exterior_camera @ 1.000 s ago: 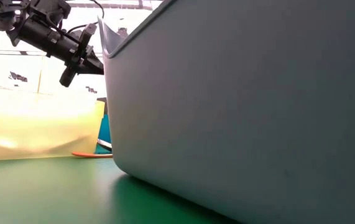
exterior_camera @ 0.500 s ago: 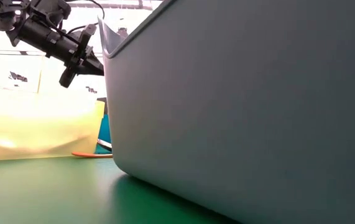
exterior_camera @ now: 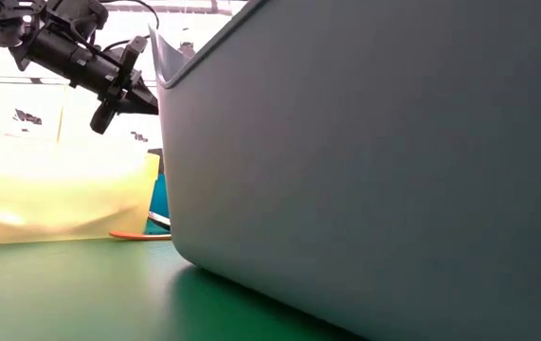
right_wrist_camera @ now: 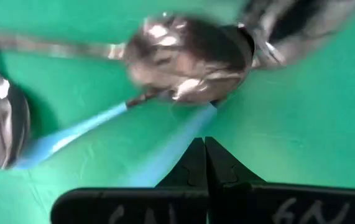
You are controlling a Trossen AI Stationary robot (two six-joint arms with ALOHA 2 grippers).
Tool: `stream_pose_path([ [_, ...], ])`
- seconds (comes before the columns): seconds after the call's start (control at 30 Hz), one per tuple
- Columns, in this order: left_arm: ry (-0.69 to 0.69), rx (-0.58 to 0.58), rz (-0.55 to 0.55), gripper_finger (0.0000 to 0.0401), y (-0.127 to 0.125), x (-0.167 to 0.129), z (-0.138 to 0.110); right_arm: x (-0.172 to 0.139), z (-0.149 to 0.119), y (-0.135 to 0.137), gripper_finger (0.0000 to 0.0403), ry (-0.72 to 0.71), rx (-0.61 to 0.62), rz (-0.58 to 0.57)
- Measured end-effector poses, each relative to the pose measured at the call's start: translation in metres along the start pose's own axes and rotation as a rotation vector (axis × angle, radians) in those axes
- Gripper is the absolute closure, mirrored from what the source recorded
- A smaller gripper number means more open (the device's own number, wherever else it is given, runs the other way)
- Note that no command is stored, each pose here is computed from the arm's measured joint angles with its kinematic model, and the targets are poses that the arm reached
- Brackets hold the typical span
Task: Sort silverware by color (type)
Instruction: Put the blue spoon into the blue bin
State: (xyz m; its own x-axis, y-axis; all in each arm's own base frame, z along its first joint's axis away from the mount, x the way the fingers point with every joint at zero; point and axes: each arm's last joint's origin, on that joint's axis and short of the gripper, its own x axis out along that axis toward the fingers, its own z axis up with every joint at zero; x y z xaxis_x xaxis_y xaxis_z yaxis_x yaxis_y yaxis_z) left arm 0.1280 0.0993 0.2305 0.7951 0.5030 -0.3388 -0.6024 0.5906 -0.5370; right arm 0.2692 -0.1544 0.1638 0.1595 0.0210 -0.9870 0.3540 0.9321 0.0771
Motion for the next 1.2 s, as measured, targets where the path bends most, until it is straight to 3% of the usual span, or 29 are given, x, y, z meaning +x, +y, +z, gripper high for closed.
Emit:
stream_pose_path([
  [0.17,-0.006,-0.001,0.007,0.0401,0.0,0.0,0.0,-0.01,0.001,0.017,0.0403,-0.03,0.032,-0.065],
  [0.3,-0.005,-0.003,0.006,0.0401,0.0,0.0,0.0,-0.025,-0.009,0.022,0.0403,-0.011,0.241,-0.206],
  [0.43,-0.007,-0.003,0.005,0.0401,0.0,0.0,0.0,-0.034,-0.028,0.026,0.0403,0.089,0.536,-0.356],
  [0.57,-0.011,-0.003,0.002,0.0401,0.0,0.0,0.001,-0.037,-0.045,0.039,0.0403,0.214,0.693,-0.491],
  [0.83,-0.011,-0.003,0.002,0.0401,0.0,0.0,0.001,-0.011,-0.069,0.059,0.0403,0.272,0.727,-0.527],
  [0.97,-0.012,-0.003,0.004,0.0401,0.0,0.0,0.001,0.004,-0.072,0.057,0.0403,0.226,0.739,-0.471],
  [1.07,-0.013,-0.003,0.005,0.0401,0.0,0.0,0.001,0.009,-0.066,0.057,0.0403,0.169,0.684,-0.412],
  [1.2,-0.014,-0.002,0.006,0.0401,0.0,0.0,0.001,0.013,-0.049,0.061,0.0403,0.043,0.525,-0.289],
])
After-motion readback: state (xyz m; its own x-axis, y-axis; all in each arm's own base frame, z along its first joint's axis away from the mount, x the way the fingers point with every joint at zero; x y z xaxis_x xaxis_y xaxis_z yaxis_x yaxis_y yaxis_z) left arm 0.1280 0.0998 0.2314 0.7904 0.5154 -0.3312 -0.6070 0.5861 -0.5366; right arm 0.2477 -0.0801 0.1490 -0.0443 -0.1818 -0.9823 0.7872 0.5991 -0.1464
